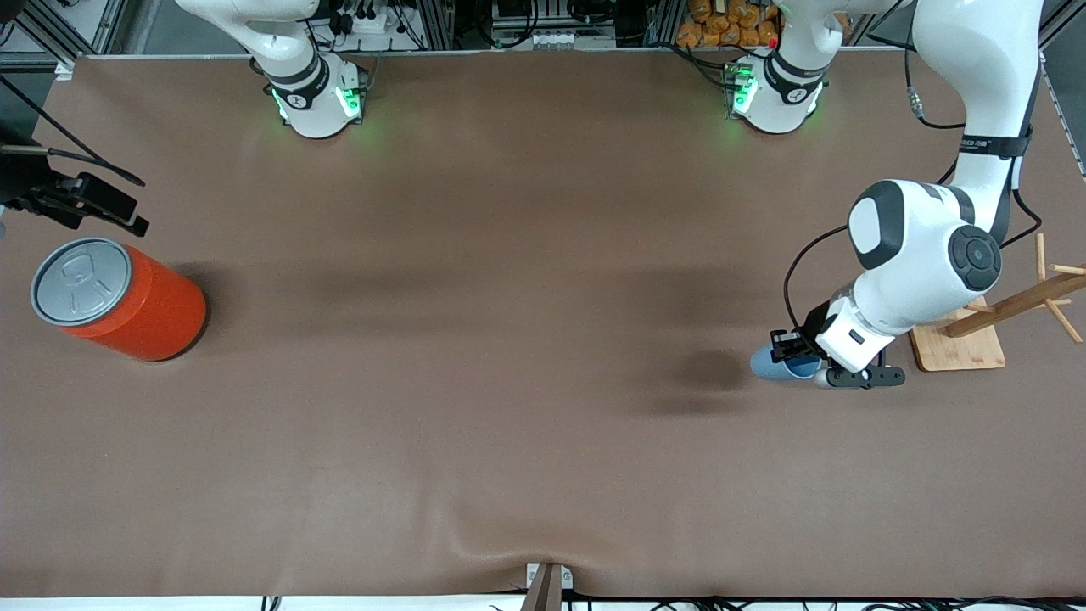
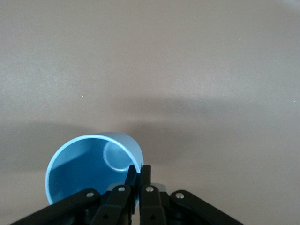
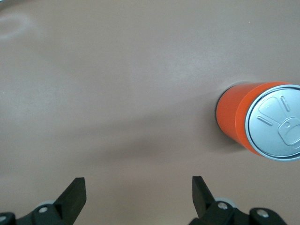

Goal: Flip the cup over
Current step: 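Set the cup upright on its base with the left gripper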

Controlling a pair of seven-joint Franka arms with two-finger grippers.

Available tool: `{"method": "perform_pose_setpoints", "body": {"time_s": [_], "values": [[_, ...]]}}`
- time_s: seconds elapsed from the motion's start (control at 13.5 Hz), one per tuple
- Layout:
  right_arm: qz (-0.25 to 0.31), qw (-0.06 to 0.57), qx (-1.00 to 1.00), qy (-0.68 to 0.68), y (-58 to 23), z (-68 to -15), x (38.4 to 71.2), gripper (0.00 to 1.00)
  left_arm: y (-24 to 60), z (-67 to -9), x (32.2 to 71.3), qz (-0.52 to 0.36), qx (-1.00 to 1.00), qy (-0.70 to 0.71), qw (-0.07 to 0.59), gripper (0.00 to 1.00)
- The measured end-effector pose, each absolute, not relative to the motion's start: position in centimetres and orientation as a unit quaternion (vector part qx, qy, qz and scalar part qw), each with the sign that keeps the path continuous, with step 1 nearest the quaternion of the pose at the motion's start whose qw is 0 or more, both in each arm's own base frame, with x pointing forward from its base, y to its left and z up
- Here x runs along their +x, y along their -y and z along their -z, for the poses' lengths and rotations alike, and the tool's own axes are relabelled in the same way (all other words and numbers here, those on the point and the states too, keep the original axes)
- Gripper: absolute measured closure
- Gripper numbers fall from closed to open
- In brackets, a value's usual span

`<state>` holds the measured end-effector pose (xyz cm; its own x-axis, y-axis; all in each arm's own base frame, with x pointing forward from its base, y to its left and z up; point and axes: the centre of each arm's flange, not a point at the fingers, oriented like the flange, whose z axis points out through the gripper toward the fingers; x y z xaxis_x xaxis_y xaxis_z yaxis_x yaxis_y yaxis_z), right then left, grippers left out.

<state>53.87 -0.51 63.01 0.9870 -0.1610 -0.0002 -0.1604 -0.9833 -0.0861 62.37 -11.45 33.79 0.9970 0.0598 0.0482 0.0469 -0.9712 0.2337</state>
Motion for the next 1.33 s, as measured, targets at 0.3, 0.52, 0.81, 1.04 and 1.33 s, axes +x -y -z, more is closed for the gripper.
{"method": "perform_pose_setpoints", "body": {"time_s": [0.3, 0.52, 0.81, 1.04, 1.33], "values": [[0.008, 0.043, -0.996, -0.078, 0.2, -63.1, 54.0, 0.0, 11.4, -33.5, 62.4, -0.025, 0.992, -0.027, 0.117, 0.95], [0.011, 0.042, -0.996, -0.076, -0.1, -63.2, 54.0, 0.0, 9.3, -31.2, 61.1, -0.001, 0.999, -0.02, 0.029, 0.95], [0.011, 0.019, -0.997, -0.074, 0.3, -63.1, 54.0, 0.0, 7.1, -29.6, 60.3, 0.013, 1.0, -0.023, 0.006, 0.95], [0.003, 0.005, -0.997, -0.073, 0.4, -63.0, 53.8, 0.0, 7.6, -29.5, 60.2, 0.014, 1.0, -0.018, 0.007, 0.95], [-0.005, -0.017, -0.998, -0.059, -0.6, -63.0, 53.5, 0.0, 7.5, -28.7, 59.9, 0.023, 1.0, -0.019, 0.007, 0.95]]}}
